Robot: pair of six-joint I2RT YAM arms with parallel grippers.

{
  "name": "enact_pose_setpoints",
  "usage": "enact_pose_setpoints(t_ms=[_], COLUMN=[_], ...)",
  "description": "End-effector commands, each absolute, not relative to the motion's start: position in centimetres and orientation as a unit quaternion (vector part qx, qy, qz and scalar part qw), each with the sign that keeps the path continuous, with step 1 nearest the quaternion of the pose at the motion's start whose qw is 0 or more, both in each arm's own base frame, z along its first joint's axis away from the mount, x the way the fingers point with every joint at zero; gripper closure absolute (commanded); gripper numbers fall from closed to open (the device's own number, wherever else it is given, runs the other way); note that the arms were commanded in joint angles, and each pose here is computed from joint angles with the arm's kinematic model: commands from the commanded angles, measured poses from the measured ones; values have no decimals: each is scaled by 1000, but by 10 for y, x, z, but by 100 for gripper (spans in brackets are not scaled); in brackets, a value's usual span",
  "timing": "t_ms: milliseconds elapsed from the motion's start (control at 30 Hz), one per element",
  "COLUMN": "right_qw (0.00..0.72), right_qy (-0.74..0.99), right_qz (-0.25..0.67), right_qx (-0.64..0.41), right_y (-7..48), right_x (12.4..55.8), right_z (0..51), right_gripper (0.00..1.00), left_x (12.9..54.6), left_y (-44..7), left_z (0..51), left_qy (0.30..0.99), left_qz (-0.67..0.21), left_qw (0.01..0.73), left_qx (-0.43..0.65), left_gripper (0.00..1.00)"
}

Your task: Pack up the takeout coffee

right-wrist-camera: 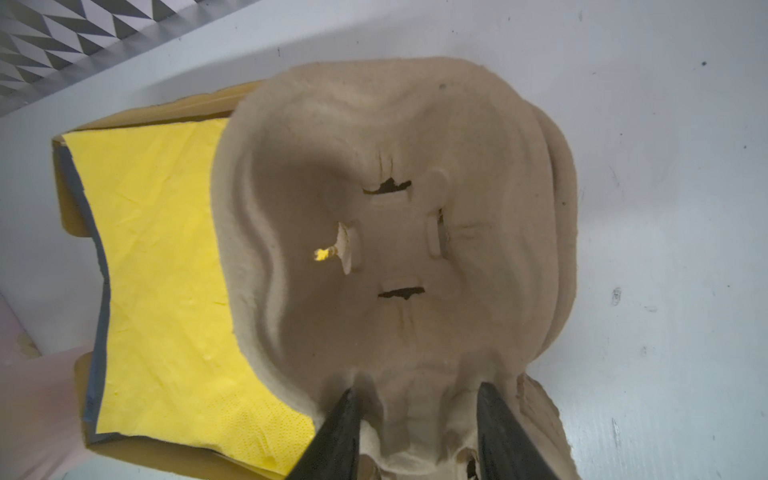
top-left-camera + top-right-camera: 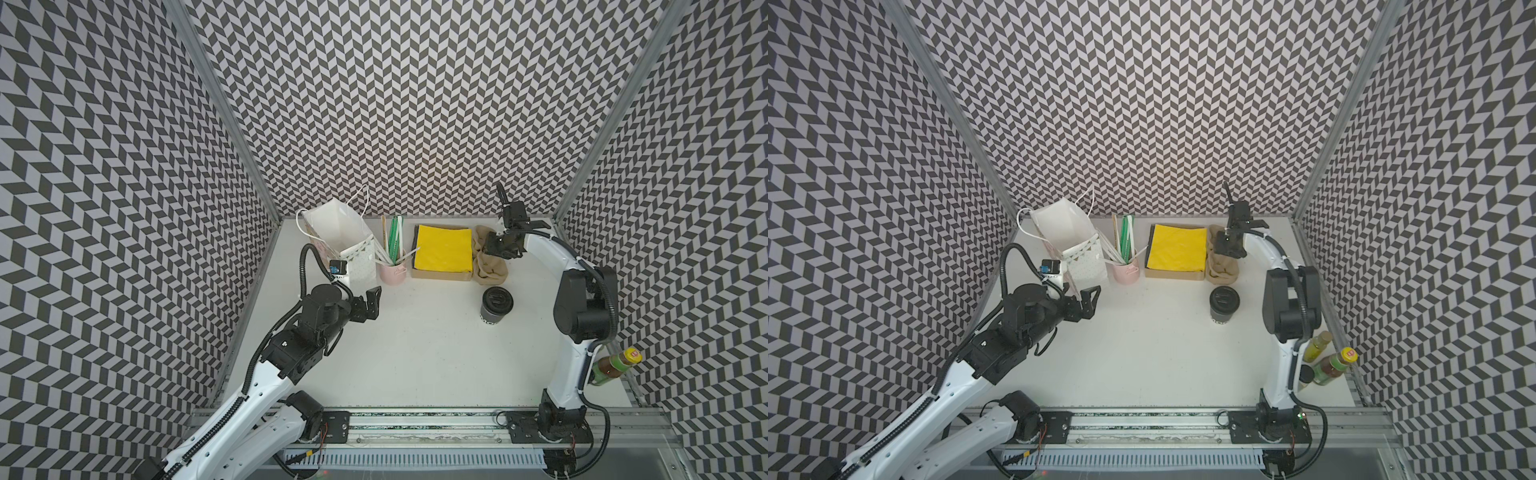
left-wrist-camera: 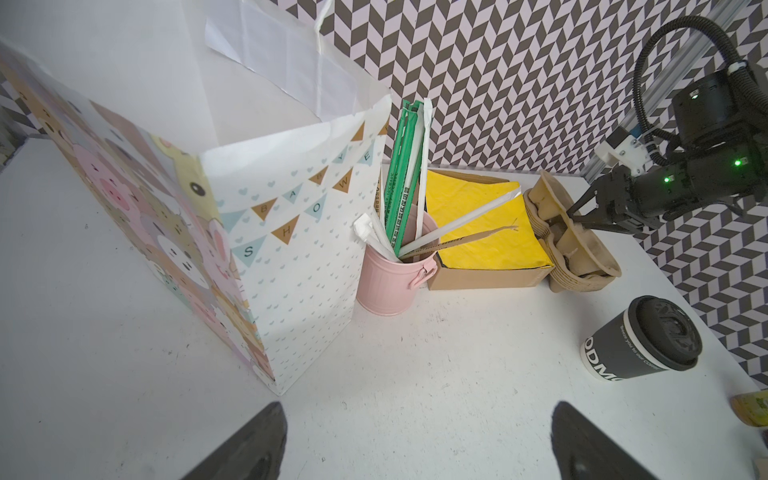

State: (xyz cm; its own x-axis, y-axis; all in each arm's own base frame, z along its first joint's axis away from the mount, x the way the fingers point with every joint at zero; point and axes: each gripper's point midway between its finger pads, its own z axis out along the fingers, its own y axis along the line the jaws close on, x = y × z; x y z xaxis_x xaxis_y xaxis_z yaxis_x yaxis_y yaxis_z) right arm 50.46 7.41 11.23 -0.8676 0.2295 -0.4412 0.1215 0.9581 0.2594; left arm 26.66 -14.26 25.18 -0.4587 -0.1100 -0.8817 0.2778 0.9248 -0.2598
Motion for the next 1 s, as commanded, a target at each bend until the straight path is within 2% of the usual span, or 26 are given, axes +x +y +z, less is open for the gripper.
enact_pose_setpoints(t_ms=[0,133,233,367,567,767,967], right_qw=[248,243,236,242,234,267,275], right_qy=[959,961,963,961,962,952,949], right_qz=[110,108,102,110,112,116,117], right_qx=[79,75,78,80,86,92,96], right_y=[77,77,75,77,77,75,72], right_x=[513,514,513,513,507,507,502], right_z=[105,98,92,98,93,128,140], right_gripper=[58,58,66,67,76,79,79], left_x=[265,266,266,265,265,266,265], left_y=[-145,-145,-146,-146,-147,-147,-147], left_z=[249,248,248,247,247,247,248], left_qy=[834,835,835,835,835,835,834], left_qz=[-188,-188,-189,-189,-190,-191,-192], left_qw=[516,514,514,513,513,512,514], left_qx=[58,60,60,62,62,63,63], left_gripper=[1,1,1,1,1,1,1])
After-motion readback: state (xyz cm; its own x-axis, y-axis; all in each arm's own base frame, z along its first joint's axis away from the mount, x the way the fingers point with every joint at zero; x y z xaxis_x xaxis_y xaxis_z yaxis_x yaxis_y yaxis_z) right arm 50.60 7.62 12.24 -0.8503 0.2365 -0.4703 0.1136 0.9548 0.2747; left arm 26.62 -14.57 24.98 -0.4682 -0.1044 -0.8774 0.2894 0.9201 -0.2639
